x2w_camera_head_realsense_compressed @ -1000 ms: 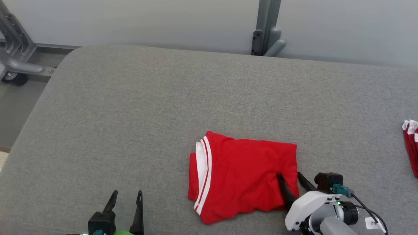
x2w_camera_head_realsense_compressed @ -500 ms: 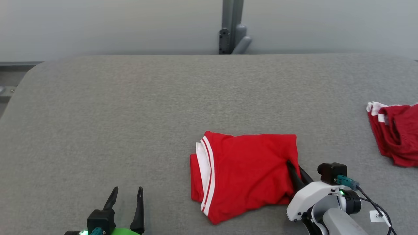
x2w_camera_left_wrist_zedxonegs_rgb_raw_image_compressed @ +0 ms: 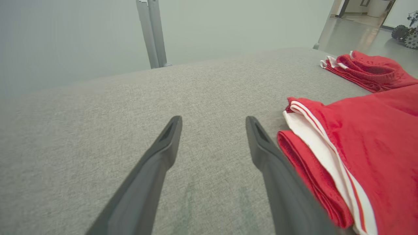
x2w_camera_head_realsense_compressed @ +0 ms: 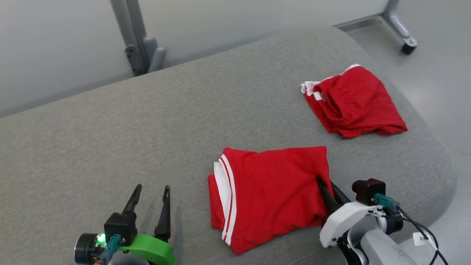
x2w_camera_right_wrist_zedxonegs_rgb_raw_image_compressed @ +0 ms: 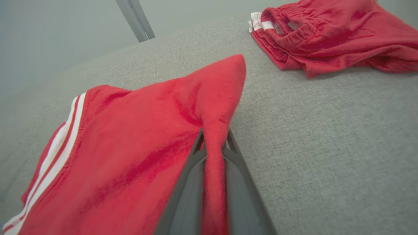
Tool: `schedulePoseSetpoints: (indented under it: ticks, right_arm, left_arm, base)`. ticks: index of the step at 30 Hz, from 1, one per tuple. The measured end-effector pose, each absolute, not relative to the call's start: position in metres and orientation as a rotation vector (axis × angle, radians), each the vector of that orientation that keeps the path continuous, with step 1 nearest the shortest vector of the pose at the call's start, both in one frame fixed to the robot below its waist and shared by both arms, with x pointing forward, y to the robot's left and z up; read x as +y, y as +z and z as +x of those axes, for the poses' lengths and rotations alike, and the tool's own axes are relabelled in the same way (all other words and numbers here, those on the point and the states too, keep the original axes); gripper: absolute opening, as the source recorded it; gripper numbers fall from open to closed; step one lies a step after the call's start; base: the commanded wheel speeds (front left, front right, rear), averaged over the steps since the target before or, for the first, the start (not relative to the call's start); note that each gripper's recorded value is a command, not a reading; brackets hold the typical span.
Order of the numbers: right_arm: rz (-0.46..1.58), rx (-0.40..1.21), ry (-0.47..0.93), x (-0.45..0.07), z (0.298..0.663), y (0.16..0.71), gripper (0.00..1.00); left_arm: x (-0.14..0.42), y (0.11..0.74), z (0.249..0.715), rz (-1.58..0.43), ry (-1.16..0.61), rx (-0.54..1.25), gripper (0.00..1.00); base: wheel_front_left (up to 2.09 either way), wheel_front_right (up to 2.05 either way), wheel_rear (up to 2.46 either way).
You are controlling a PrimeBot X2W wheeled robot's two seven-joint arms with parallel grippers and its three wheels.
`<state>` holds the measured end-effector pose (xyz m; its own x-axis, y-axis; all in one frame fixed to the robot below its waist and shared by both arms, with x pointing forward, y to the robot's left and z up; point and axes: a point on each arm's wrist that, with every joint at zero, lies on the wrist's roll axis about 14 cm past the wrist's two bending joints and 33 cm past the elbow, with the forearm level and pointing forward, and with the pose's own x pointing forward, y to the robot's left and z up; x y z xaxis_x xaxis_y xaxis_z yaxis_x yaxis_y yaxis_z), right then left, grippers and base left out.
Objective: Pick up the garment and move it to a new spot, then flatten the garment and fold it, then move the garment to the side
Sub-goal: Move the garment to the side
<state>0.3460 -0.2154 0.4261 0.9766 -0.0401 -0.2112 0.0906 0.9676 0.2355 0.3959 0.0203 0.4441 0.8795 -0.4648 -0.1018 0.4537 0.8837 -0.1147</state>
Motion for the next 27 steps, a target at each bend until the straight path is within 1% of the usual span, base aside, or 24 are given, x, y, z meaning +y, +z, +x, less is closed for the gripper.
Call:
schedulePoseSetpoints:
  ticks: [3, 6, 9, 13, 17, 21, 23, 26, 27]
  right_arm:
    - [0.247, 0.191, -0.114, -0.231, 0.338, 0.431, 0.0]
    - [0.24, 0.168, -0.142, -0.243, 0.34, 0.439, 0.0]
    - [0.211, 0.139, -0.138, -0.249, 0.354, 0.452, 0.0]
    - [0.145, 0.089, -0.126, -0.263, 0.384, 0.477, 0.0]
    - [0.082, 0.045, -0.153, -0.29, 0.418, 0.502, 0.0]
    - [-0.004, 0.042, -0.208, -0.327, 0.442, 0.516, 0.0]
    - [-0.039, 0.055, -0.246, -0.348, 0.448, 0.518, 0.0]
    - [-0.094, 0.107, -0.317, -0.382, 0.447, 0.51, 0.0]
    - [-0.094, 0.107, -0.317, -0.382, 0.447, 0.51, 0.0]
  left_arm:
    - [-0.005, 0.442, 0.397, -0.089, -0.55, 0.136, 1.0]
    - [-0.024, 0.439, 0.401, -0.087, -0.604, 0.139, 1.0]
    - [-0.033, 0.431, 0.404, -0.089, -0.63, 0.158, 1.0]
    - [-0.035, 0.418, 0.408, -0.083, -0.64, 0.184, 1.0]
    - [-0.023, 0.414, 0.416, -0.074, -0.609, 0.186, 1.0]
    - [0.002, 0.405, 0.421, -0.061, -0.549, 0.205, 1.0]
    - [0.014, 0.399, 0.422, -0.056, -0.517, 0.218, 1.0]
    - [0.029, 0.392, 0.422, -0.049, -0.479, 0.235, 1.0]
    - [0.029, 0.392, 0.422, -0.049, -0.479, 0.235, 1.0]
  base:
    - [0.0, 0.0, 0.0]
    - [0.0, 0.0, 0.0]
    - [0.0, 0.0, 0.0]
    - [0.0, 0.0, 0.0]
    - [0.0, 0.0, 0.0]
    - [0.0, 0.0, 0.0]
    - [0.0, 0.0, 0.0]
    - [0.0, 0.0, 0.0]
    - [0.0, 0.0, 0.0]
